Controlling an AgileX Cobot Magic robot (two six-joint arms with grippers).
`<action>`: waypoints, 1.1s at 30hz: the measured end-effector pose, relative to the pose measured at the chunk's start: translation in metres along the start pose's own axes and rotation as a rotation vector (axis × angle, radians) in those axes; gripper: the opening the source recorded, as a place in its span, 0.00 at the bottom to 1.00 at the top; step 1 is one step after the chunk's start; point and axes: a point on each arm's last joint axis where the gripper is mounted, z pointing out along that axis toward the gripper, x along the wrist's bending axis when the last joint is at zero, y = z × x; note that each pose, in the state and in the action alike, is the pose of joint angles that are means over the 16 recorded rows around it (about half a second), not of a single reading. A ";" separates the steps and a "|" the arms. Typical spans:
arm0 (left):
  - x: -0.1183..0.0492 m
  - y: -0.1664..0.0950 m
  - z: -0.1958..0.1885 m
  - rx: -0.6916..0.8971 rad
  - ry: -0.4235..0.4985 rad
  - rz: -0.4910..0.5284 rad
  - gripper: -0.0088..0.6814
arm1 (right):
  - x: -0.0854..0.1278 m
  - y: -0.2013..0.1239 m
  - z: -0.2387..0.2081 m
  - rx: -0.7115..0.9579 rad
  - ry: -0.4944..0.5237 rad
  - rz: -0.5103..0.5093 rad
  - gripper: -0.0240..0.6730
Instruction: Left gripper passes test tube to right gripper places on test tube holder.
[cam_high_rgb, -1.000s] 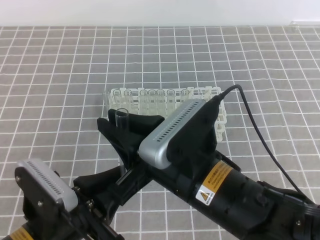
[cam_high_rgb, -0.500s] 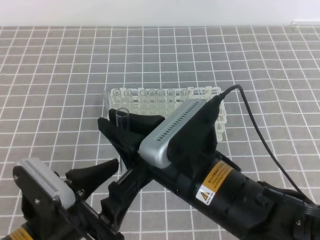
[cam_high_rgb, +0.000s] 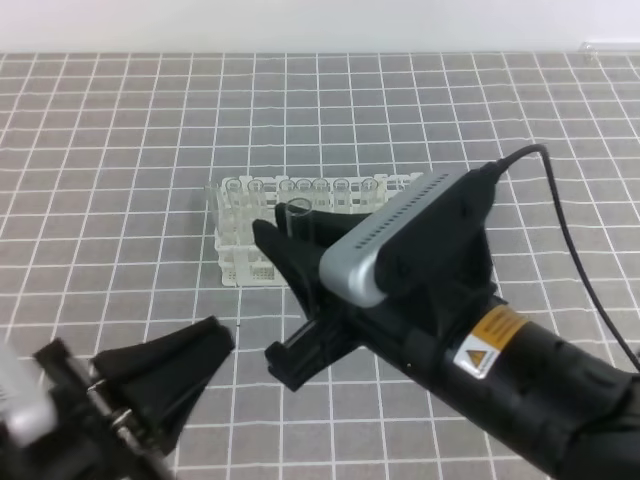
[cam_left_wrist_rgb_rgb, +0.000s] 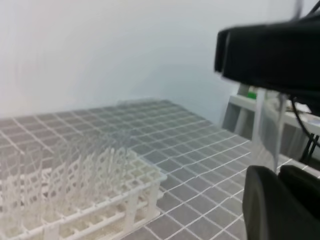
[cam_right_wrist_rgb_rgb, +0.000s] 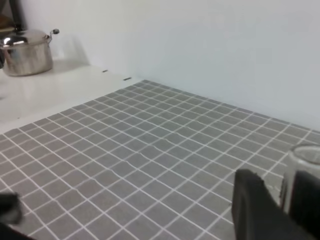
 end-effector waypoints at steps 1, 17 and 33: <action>-0.001 0.002 -0.004 0.003 -0.004 0.000 0.02 | -0.001 0.002 -0.002 0.007 -0.002 -0.003 0.05; -0.001 0.005 -0.085 0.060 -0.031 0.008 0.01 | -0.002 0.006 -0.012 0.069 0.000 -0.004 0.05; 0.007 -0.044 -0.095 0.200 -0.012 -0.018 0.01 | -0.002 0.006 -0.012 0.075 0.004 -0.004 0.05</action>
